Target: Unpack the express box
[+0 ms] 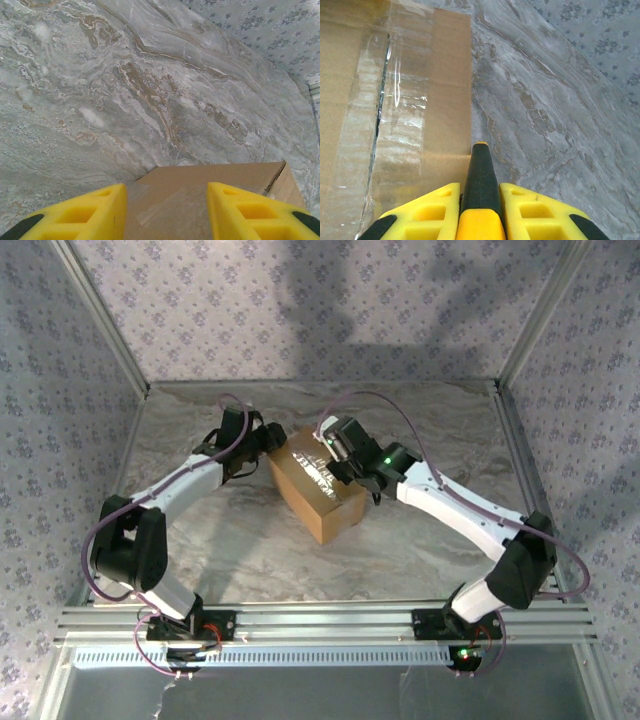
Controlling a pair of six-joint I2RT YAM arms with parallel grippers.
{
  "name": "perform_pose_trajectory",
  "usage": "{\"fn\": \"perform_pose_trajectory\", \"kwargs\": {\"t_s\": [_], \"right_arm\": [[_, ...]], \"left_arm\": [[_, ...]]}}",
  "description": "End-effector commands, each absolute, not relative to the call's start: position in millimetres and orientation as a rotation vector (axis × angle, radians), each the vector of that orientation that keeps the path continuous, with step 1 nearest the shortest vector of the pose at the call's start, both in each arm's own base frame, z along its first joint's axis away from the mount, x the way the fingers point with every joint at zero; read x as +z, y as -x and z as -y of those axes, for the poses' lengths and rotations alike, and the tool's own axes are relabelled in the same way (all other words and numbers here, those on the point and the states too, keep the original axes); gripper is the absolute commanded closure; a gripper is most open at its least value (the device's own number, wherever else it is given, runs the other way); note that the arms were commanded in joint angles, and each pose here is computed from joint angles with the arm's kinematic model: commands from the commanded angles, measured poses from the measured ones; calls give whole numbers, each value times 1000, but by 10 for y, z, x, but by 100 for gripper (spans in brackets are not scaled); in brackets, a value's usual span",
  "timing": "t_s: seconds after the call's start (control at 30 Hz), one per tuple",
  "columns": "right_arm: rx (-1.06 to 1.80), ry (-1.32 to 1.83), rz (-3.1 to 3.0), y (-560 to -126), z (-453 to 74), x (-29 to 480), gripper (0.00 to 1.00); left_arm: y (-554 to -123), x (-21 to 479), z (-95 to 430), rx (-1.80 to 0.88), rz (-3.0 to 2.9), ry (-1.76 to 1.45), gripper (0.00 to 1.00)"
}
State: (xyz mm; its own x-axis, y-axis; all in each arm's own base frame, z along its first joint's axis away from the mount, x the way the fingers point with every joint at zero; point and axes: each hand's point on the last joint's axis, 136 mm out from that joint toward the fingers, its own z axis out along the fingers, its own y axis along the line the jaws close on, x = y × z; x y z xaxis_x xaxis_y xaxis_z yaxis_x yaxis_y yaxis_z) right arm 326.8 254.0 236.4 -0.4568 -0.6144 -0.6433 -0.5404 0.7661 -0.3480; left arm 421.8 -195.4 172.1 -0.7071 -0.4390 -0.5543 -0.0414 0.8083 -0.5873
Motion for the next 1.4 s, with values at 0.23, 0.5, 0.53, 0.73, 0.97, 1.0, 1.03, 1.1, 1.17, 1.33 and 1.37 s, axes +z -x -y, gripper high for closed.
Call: {"fn": "perform_pose_trajectory", "kwargs": {"t_s": [0.23,0.5,0.53,0.73,0.97,1.0,1.03,1.1,1.17,1.33,1.37], "right_arm": [[-155,714,-2141,-3187,-2203,2692,100],[-41,690,-2028,-3131,-2213,3236,100],[-17,692,-2014,-3113,-2230,3302,100],[115,687,-1921,-3010,-2306,3662,100],[285,718,-1821,-2895,-2487,3929,100],[303,722,-1812,-2891,-2518,3949,100],[315,726,-1806,-2888,-2539,3959,100],[350,737,-1790,-2890,-2596,3982,100],[374,748,-1779,-2907,-2644,3979,100],[433,780,-1761,-2981,-2795,3939,100],[444,791,-1758,-3002,-2834,3918,100]], "left_arm": [[-4138,2228,1681,-554,-2183,287,54],[-3878,2498,1642,-596,-2169,251,47],[-3842,2492,1640,-604,-2178,253,46],[-3583,2441,1597,-665,-2188,285,35],[-3392,2349,1637,-745,-2220,290,28],[-3373,2315,1654,-756,-2231,292,28],[-3361,2292,1664,-767,-2238,297,27],[-3348,2220,1696,-798,-2251,316,27],[-3346,2173,1735,-837,-2252,333,27],[-3375,2064,1801,-883,-2268,361,27],[-3382,2059,1811,-887,-2270,362,27]]}}
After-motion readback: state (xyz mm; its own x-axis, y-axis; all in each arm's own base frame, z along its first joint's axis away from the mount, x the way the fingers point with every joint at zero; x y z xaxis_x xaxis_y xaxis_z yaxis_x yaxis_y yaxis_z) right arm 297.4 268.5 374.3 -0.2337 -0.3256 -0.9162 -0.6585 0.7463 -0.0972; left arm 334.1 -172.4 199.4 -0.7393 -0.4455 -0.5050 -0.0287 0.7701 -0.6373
